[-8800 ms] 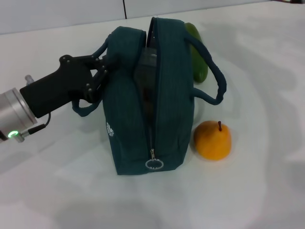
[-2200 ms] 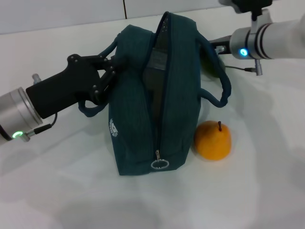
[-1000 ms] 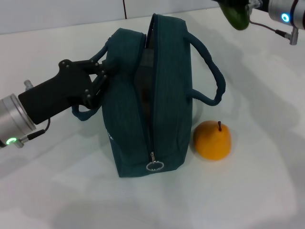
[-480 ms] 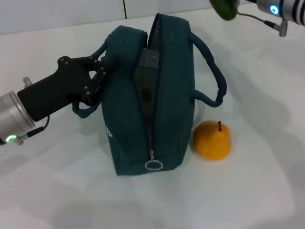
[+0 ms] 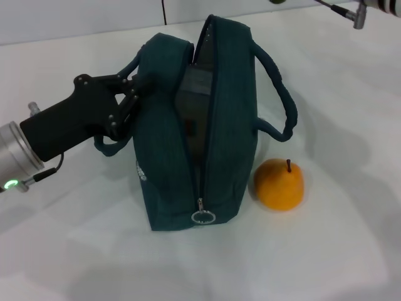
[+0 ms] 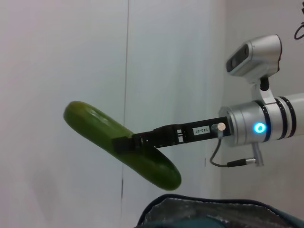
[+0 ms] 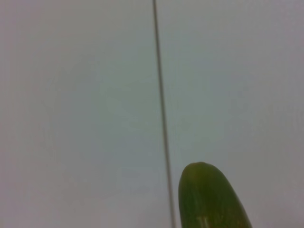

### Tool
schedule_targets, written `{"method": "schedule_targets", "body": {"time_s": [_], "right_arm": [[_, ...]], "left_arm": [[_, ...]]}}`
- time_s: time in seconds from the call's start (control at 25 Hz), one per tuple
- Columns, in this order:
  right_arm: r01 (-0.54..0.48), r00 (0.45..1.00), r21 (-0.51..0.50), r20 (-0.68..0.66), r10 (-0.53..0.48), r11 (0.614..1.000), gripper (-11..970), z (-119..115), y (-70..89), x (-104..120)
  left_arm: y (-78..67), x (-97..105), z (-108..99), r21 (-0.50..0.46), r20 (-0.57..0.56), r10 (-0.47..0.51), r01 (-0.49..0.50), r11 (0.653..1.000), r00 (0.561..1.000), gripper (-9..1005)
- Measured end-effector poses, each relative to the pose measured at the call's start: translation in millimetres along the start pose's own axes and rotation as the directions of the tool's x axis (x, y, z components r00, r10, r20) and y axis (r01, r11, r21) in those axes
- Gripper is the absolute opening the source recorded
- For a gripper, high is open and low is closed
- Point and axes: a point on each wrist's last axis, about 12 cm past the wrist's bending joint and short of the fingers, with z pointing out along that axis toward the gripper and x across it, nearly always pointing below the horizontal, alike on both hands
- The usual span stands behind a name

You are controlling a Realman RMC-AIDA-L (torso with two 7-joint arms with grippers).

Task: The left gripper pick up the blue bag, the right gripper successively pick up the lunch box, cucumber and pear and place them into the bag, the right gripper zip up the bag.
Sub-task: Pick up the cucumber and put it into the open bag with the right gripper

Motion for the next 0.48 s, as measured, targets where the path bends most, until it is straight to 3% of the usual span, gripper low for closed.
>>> {"method": "schedule_targets", "body": {"time_s": [0.2,0.48], "right_arm": [[-0.018,1.000,-0.077,0.001,0.018,0.997,669,-2.1,8.9,-5.7],[-0.036,0.992,-0.313,0.105,0.073,0.949,672,-21.6,17.1,-20.4]], "left_arm": [[0.6,-0.4,-3.3,-0.013,0.009,0.002,-0.002,1.000,1.000,46],[0.2,0.0,-3.3,-0.015,0.010,0.002,-0.002,1.000,1.000,46]]}}
